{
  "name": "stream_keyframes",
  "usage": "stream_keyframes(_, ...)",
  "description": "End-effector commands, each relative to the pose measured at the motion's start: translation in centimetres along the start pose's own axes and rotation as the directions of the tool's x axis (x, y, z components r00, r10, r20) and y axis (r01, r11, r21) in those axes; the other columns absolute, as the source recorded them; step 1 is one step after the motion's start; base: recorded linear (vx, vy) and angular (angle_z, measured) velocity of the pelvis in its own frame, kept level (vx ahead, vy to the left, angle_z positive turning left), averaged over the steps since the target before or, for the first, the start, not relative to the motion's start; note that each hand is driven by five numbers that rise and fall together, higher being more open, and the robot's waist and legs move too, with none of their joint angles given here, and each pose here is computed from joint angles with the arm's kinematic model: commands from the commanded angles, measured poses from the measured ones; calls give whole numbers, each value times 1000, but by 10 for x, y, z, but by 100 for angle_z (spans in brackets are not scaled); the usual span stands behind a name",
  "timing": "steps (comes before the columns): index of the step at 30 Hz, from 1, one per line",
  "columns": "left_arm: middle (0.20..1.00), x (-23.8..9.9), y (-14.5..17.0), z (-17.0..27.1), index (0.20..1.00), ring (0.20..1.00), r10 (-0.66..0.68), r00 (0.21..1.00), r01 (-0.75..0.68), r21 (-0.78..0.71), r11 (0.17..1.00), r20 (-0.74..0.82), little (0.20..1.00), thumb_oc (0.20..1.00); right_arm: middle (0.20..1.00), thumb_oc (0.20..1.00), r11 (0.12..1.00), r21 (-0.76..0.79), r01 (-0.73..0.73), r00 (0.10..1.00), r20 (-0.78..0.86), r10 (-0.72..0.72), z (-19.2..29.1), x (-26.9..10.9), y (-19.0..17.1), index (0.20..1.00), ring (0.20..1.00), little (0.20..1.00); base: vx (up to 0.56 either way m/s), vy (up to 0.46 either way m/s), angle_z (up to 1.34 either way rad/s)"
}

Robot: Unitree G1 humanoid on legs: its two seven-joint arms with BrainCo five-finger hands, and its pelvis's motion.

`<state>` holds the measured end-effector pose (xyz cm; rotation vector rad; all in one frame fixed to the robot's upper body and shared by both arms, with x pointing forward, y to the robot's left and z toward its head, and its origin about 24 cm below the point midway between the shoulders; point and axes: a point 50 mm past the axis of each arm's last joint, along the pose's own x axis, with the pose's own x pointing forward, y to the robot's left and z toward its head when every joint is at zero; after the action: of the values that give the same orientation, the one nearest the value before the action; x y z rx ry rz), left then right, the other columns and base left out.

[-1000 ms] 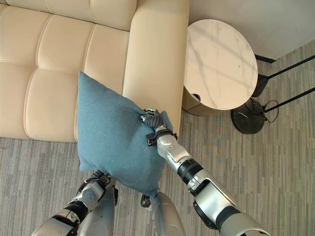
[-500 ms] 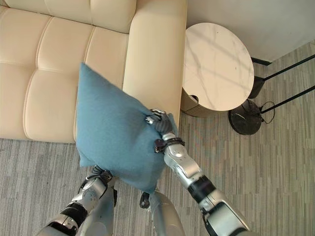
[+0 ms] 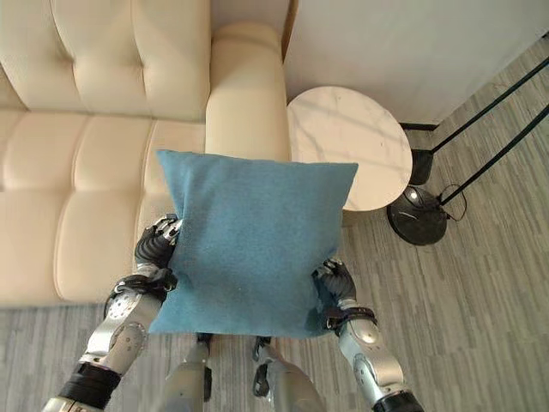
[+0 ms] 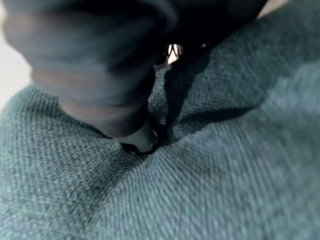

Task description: Pick up all the scattered cushions and arrange them neatly on the sofa.

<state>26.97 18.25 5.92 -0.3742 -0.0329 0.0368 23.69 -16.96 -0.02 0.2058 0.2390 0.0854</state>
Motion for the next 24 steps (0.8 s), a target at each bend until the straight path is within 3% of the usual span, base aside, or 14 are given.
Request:
stream_keyframes(1,200,-7,-33,9,200,200,-239,968,237,41,971,71,200,200,200,200,951,58,-305,938,193,289,35,2,56,200,200,200,23,195,-5)
stream_keyframes(6,200,-21,-21,8,200,200,-218,973,215,57,975,68,200,200,200,200,932,167,-321,934,217,283,33,-7,53,200,200,200,-21,134,-9)
stream_keyframes(16,200,-26,-21,16,200,200,-255,962,247,88,965,98,200,200,200,200,896,182,-404,887,316,336,52,-10,67,200,200,200,-170,54,-10)
stream_keyframes(24,200,-33,-17,15,200,200,-217,971,213,46,976,104,200,200,200,200,902,190,-387,888,341,309,56,-10,63,200,200,200,-182,-94,-15)
